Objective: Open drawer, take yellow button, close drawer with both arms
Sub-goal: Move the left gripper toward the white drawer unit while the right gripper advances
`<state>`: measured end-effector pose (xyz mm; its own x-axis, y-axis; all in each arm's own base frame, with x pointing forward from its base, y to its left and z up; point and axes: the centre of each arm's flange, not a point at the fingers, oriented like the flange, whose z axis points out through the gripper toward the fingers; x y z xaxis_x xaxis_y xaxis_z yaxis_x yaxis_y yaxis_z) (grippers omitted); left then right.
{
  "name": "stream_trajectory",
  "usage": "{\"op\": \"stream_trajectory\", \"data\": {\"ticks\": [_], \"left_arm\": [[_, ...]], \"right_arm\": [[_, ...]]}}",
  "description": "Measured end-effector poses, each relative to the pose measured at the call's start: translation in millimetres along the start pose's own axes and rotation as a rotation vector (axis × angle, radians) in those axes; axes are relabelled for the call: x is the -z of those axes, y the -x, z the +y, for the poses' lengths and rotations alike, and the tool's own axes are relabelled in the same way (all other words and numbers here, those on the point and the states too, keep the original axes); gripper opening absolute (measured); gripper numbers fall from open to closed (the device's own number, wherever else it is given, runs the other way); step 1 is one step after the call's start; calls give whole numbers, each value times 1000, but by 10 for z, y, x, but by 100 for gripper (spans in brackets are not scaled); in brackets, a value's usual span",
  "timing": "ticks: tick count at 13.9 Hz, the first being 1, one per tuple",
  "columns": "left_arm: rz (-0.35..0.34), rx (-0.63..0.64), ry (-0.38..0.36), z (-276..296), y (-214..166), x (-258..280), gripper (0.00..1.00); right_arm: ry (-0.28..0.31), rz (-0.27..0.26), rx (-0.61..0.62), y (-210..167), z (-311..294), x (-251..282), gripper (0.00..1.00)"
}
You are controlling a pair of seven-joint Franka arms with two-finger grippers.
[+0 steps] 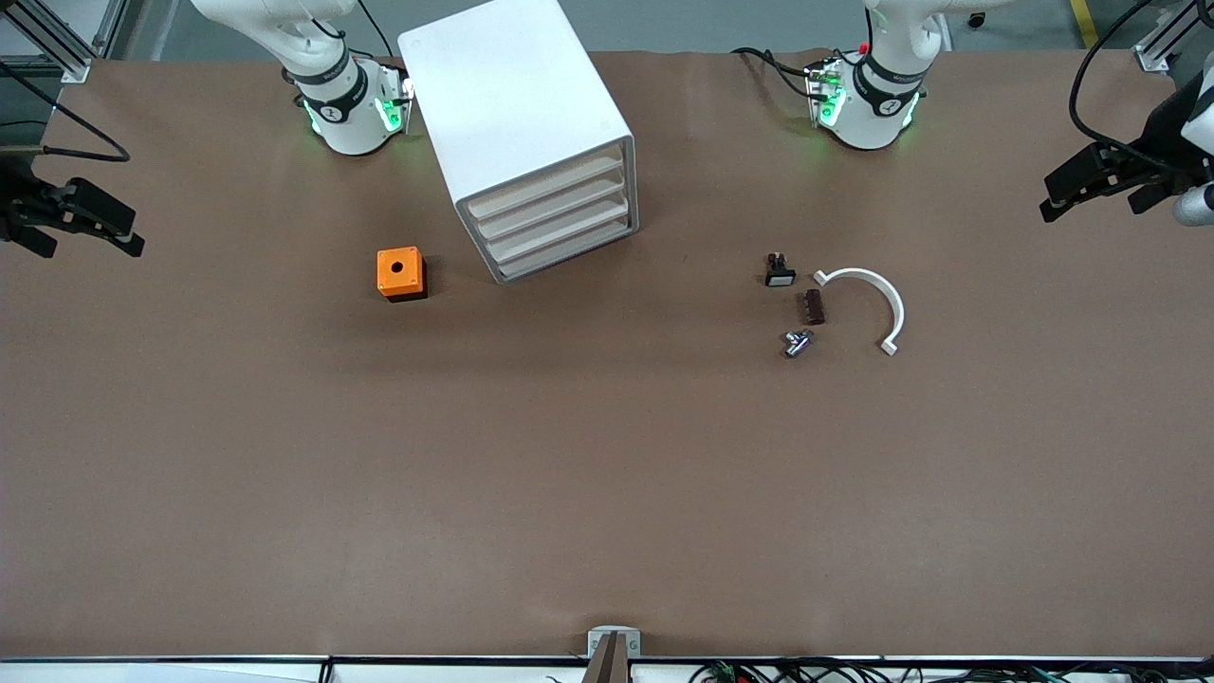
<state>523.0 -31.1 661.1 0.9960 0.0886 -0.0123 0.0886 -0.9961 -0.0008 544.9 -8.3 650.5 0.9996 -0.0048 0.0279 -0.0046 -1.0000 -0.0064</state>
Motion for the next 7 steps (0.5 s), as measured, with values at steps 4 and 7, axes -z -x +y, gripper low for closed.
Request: {"op": "stream_trajectory", "data": {"ticks": [4,7], "left_arm": [[0,4,0,-20,-10,1,100],[-18,9,-13,-52,-95,-110,100]], "right_arm": [[0,0,0,0,0,0,100],[0,1,0,-1,2,1,100]]}}
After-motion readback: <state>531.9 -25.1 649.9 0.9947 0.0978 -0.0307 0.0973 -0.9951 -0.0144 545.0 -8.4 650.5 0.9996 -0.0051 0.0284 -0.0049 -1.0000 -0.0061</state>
